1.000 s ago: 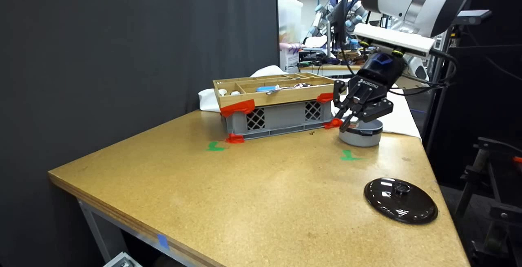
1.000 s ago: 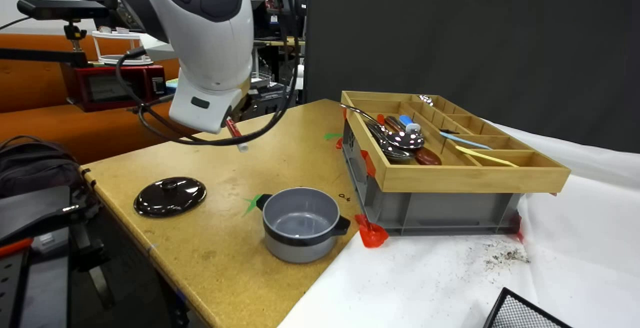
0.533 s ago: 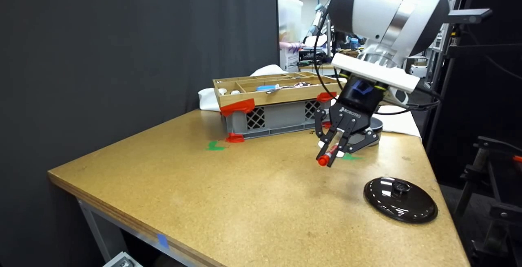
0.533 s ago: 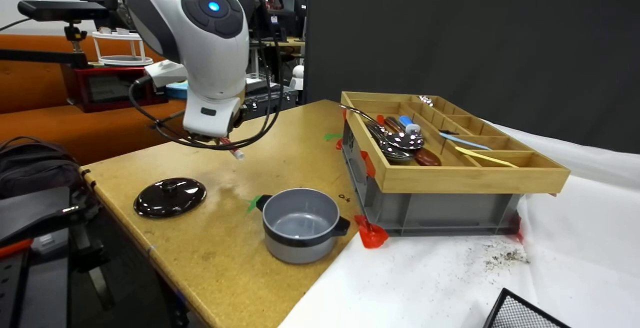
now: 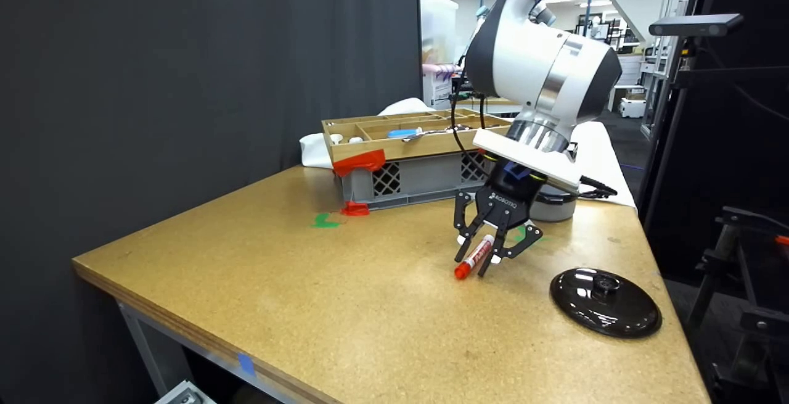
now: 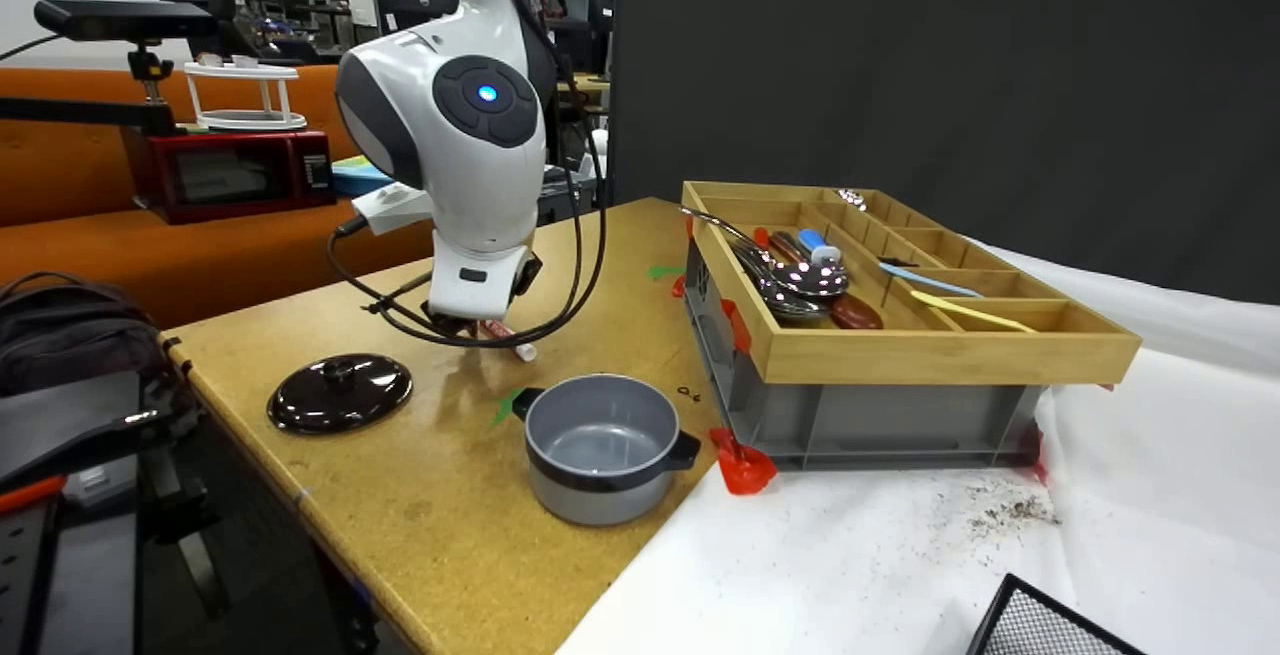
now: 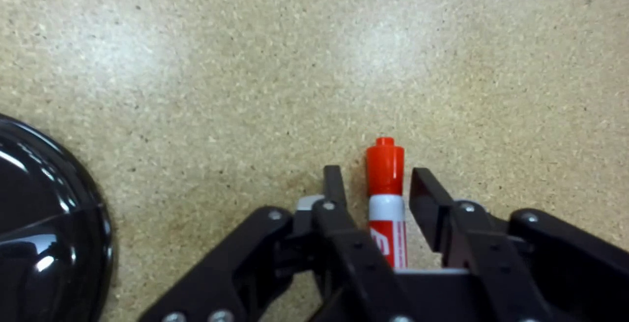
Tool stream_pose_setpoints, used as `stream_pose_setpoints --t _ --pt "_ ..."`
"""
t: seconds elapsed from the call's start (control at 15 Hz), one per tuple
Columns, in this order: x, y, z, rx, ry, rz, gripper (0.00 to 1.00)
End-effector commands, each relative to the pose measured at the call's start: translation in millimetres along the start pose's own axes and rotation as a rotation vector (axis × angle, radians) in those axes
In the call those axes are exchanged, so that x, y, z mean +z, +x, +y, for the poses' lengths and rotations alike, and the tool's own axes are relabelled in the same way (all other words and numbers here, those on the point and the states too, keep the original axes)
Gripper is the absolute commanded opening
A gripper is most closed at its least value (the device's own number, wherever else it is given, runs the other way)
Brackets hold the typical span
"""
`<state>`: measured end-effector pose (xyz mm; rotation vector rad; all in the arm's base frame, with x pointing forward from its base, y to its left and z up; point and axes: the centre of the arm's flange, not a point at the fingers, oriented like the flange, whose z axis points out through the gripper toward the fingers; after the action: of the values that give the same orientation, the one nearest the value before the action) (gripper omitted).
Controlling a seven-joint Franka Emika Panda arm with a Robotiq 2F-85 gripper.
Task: Pick the marker from the bowl and put it on the table
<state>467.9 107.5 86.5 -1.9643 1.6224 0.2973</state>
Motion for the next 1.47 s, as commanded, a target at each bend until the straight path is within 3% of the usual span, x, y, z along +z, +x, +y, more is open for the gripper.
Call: stream_pose_setpoints --t 0.0,0.27,0.73,1.0,1.07,1.27,1.4 --pt "6 1 -6 -0.013 0.008 0.036 0.71" --pt "6 1 -11 -0.031 0.017 0.081 0.99" --pt "-2 0 -14 -0.044 0.068 0.268 1.00" --pt "-7 -1 -14 -0.048 0.047 0.341 1.00" --pt "-87 -13 -16 -0.053 0.048 0.365 1.00" --pt "-138 -11 -13 -0.053 0.055 0.445 1.00" --pt "-181 -7 -9 -0.053 0.076 0.438 1.00"
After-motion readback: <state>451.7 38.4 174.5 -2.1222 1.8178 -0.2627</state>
